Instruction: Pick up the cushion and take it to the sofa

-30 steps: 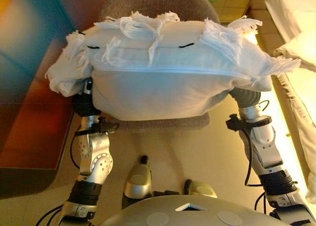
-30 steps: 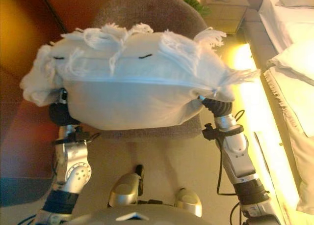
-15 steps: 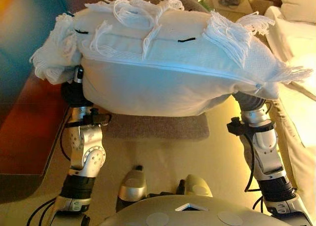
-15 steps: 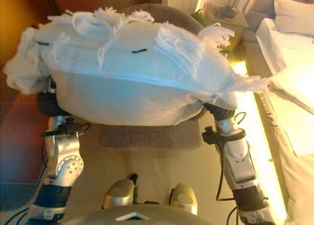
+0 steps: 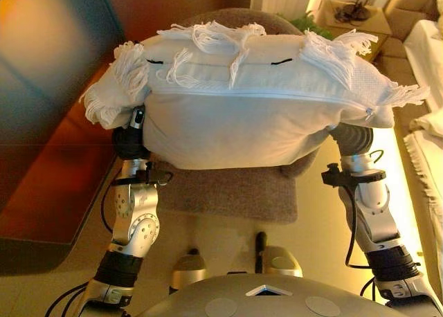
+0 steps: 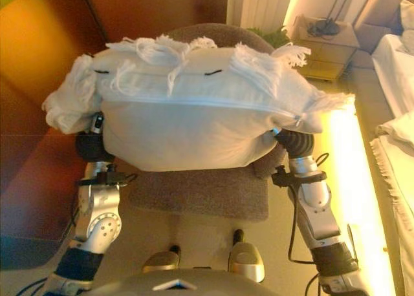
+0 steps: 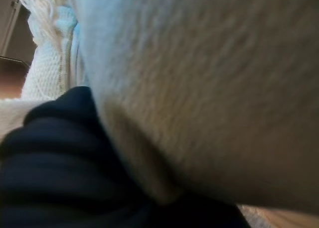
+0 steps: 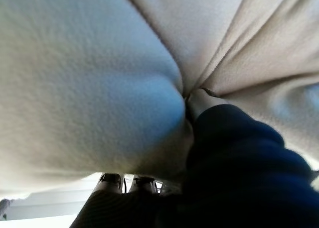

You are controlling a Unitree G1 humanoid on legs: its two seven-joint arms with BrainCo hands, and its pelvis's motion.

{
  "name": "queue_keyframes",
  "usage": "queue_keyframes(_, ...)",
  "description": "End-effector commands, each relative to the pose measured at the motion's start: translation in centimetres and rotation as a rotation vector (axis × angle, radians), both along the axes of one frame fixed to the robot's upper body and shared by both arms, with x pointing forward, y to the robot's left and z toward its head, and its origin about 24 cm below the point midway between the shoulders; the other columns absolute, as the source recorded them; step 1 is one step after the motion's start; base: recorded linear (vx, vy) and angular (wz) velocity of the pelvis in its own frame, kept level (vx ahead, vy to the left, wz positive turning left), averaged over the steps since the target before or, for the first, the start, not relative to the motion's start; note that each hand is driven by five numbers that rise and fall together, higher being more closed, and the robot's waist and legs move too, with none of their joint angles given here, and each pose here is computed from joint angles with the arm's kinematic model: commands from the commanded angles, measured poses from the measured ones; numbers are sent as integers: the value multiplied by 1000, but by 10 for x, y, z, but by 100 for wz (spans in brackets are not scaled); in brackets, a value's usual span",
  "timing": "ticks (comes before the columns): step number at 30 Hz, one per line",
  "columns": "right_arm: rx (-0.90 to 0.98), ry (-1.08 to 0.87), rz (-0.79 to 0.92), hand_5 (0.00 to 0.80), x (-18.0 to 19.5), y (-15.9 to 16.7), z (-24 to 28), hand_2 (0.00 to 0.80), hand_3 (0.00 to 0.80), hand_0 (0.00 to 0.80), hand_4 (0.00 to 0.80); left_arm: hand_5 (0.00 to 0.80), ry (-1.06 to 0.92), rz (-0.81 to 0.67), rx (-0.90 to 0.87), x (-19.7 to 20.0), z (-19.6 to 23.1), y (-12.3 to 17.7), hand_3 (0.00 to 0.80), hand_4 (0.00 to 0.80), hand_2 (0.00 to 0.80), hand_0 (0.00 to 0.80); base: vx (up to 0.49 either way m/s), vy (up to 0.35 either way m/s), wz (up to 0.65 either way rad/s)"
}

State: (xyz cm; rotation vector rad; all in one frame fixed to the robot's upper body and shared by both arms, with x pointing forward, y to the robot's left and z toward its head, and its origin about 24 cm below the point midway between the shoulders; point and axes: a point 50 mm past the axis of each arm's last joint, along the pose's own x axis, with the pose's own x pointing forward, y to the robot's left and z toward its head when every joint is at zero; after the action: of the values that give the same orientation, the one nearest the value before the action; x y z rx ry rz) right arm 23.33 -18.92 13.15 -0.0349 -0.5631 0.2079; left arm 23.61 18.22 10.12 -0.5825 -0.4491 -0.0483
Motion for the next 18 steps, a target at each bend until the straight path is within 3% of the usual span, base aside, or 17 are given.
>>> queue_keyframes(1, 41, -242, 184, 800, -10, 28, 45, 800, 800, 800, 800, 800, -262, -98, 81, -7, 46, -11, 800, 800, 800, 800, 192, -249, 15)
queue_keyframes(10, -2, -191, 175, 800, -9, 30, 32, 800, 800, 800, 800, 800, -249, -95, 53, -12, 42, -11, 800, 800, 800, 800, 142, -224, 19)
queue_keyframes(18, 12, -70, 152, 800, 4, 38, 14, 800, 800, 800, 800, 800, -139, -64, 85, -4, 26, -14, 800, 800, 800, 800, 184, 54, 7)
